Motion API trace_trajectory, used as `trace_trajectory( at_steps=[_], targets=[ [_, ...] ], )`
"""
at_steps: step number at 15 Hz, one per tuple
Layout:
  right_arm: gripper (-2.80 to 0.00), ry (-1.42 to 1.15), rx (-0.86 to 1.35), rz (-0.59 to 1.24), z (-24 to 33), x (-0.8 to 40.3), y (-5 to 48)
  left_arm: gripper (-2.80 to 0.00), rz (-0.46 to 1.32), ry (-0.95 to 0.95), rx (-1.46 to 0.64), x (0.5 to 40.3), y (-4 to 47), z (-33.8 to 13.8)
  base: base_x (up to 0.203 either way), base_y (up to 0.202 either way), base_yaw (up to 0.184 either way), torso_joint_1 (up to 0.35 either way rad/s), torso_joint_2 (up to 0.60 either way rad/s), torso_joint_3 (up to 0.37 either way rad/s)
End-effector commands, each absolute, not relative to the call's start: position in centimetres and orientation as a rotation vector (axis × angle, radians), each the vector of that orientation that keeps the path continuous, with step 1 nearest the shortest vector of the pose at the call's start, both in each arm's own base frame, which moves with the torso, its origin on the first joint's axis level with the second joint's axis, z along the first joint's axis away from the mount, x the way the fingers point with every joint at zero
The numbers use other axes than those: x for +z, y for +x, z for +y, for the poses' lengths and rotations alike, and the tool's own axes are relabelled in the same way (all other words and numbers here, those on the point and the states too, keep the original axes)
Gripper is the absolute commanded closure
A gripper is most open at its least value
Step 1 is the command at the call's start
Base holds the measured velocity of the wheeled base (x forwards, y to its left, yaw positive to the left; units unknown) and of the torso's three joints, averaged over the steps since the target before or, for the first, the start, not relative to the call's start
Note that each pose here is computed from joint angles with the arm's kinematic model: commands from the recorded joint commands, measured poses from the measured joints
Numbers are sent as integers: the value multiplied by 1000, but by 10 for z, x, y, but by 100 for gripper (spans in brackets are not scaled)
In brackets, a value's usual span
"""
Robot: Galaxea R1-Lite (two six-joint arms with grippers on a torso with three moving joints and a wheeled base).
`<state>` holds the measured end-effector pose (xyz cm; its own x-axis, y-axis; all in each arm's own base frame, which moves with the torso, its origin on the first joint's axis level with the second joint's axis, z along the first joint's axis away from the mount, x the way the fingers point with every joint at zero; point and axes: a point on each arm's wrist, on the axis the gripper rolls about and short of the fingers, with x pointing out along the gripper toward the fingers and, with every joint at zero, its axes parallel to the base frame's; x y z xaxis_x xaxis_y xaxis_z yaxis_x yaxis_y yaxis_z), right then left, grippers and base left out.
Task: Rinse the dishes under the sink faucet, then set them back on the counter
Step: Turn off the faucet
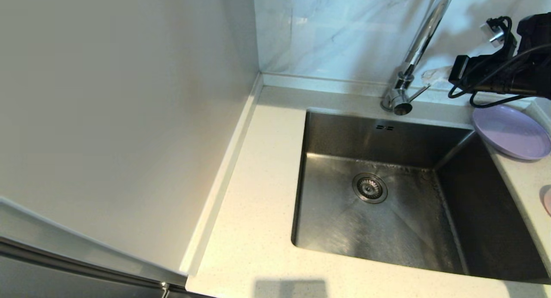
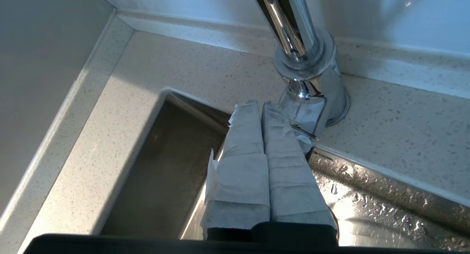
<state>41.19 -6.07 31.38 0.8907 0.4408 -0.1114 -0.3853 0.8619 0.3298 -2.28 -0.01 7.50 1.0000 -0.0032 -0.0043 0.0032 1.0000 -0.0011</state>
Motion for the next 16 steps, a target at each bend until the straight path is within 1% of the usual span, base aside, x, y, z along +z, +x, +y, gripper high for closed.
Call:
trace_trajectory(
  at_steps=[1, 3, 5, 7, 10, 13, 16],
  targets=[
    [0, 300, 425, 167, -59, 324, 403, 0, 5, -2, -3, 75, -23, 0, 0, 0, 0, 0, 0, 0],
    [0, 293, 413, 149, -59, 331, 397, 0, 5, -2, -3, 75, -23, 0, 0, 0, 0, 0, 0, 0],
    [0, 282, 338, 121, -59, 341, 387, 0, 5, -2, -3, 75, -23, 0, 0, 0, 0, 0, 0, 0],
    [0, 241, 158, 118, -61, 342, 381, 0, 5, -2, -3, 75, -23, 0, 0, 0, 0, 0, 0, 0],
    [0, 114, -162, 208, -66, 331, 365, 0, 5, -2, -3, 75, -23, 0, 0, 0, 0, 0, 0, 0],
    [0, 58, -469, 233, -67, 336, 331, 0, 5, -2, -3, 75, -23, 0, 0, 0, 0, 0, 0, 0],
    [0, 54, -550, 174, -59, 360, 273, 0, 5, -2, -3, 75, -23, 0, 0, 0, 0, 0, 0, 0]
  ],
)
